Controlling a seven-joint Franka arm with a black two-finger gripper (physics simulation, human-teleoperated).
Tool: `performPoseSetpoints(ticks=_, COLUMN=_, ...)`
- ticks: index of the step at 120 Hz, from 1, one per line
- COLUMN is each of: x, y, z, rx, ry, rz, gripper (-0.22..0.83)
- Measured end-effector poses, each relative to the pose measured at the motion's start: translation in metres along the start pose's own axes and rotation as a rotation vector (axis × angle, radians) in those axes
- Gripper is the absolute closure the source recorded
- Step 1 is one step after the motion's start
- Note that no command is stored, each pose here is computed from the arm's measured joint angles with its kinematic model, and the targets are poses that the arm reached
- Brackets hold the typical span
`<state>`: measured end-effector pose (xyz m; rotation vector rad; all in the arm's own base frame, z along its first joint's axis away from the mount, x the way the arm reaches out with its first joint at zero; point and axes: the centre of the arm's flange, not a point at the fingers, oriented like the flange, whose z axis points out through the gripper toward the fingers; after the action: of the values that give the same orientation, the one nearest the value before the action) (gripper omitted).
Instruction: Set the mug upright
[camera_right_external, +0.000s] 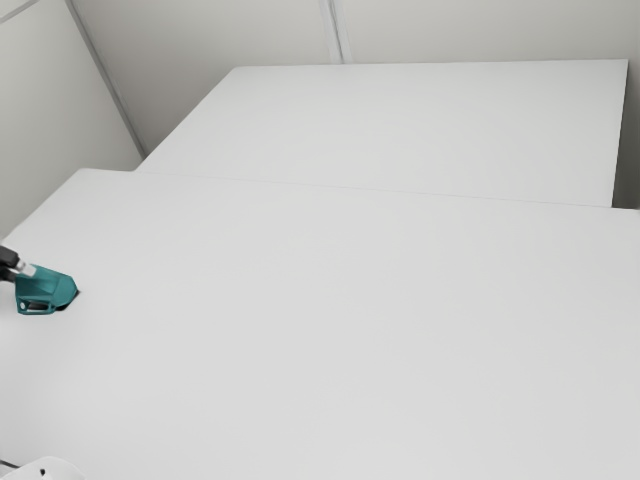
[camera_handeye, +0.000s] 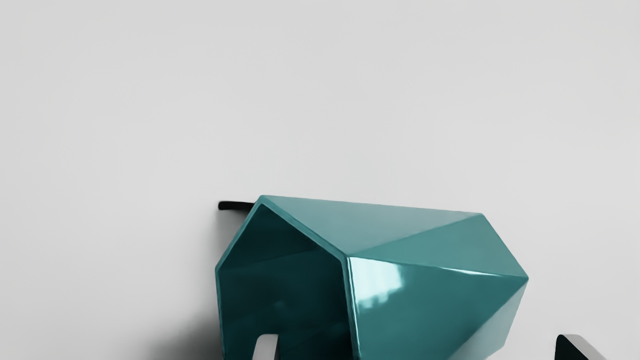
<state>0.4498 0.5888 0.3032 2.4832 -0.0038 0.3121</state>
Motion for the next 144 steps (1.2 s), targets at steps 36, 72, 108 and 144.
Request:
performPoseSetpoints(ticks=36, x=-0.008, y=0.007, z=0.005, rx=-0.135, ry=0.037, rz=0.035, gripper=0.07)
performPoseSetpoints(ticks=72, x=0.003, y=0.02, z=0.019, rx=-0.217, ry=0.052, rz=0.086, gripper=0.62)
performPoseSetpoints(ticks=108, x=0.013, y=0.035, z=0.017, rx=-0.25, ry=0.065, rz=0.128, gripper=0.75)
performPoseSetpoints(ticks=144, x=0.051, y=0.12, z=-0.001, rx=-0.236, ry=-0.052, rz=0.193, gripper=0.78)
